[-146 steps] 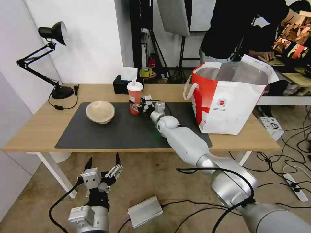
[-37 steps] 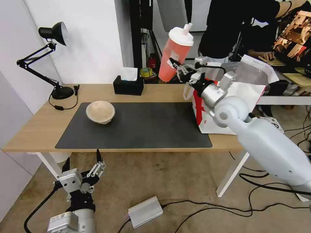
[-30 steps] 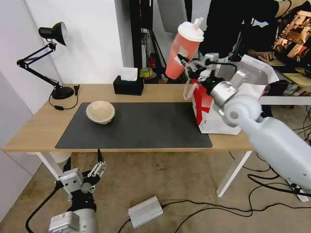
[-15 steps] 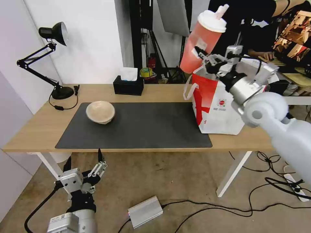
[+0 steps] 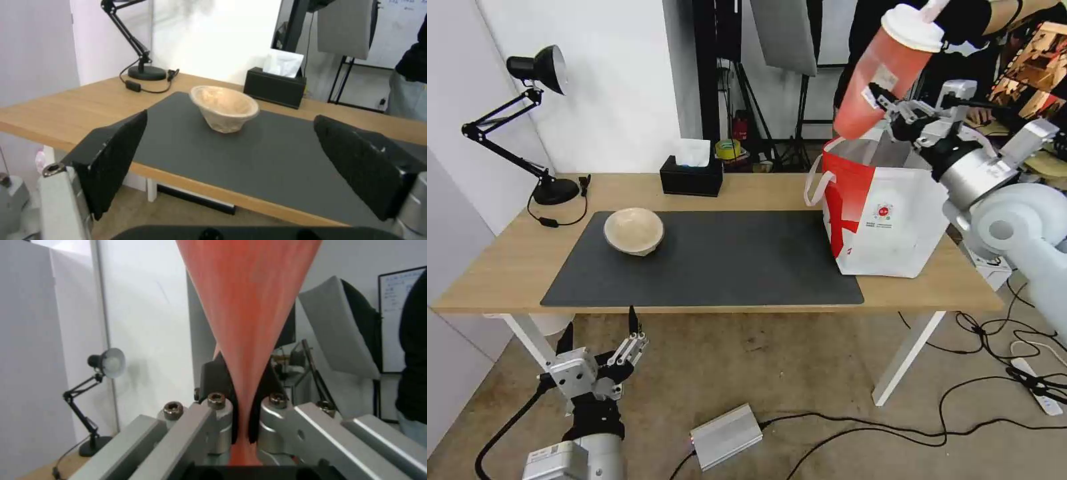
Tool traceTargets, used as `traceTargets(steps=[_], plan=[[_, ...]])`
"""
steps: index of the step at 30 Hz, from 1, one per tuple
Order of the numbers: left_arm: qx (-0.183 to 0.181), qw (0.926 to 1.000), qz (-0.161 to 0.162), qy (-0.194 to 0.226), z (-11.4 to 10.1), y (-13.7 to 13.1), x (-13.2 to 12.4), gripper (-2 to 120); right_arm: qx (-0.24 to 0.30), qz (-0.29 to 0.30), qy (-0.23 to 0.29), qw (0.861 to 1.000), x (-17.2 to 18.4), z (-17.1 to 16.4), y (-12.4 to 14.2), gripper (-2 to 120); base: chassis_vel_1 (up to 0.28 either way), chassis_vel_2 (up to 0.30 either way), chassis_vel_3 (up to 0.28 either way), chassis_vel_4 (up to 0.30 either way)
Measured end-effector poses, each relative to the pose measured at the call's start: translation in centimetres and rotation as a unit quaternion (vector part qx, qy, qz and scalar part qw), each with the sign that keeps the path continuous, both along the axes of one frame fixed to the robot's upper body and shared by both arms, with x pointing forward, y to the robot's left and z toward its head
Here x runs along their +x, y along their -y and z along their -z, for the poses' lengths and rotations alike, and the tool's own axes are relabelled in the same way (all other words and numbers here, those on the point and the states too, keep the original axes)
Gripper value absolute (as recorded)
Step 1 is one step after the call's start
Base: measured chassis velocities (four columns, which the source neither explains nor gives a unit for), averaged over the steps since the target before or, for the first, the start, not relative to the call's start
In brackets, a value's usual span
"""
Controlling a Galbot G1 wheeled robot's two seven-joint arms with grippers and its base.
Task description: Pick up the trash from the table and place it into the takeout bag.
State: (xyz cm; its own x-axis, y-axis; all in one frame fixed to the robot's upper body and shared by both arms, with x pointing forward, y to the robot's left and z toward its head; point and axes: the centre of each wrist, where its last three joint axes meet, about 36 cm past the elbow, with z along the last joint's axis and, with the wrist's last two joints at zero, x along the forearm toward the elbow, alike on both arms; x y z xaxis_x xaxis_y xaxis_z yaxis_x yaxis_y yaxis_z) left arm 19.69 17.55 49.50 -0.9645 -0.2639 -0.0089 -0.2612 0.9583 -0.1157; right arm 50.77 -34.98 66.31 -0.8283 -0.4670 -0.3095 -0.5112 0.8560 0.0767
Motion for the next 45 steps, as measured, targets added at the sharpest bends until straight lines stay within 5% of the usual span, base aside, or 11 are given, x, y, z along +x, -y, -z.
traceTargets(steps=[20,45], plan=[[0.001,1.0,0.002,0.002,0.0,0.0,0.0,100,0.008,0.066,-0.031,0.997,3.0,2.2,4.2,3,0.0,0.0,0.0,0.0],[-0.004,1.0,0.005,0.004,0.0,0.2,0.0,100,0.002,0.108,-0.084,0.991,6.4,7.5,4.9,3,0.0,0.0,0.0,0.0]])
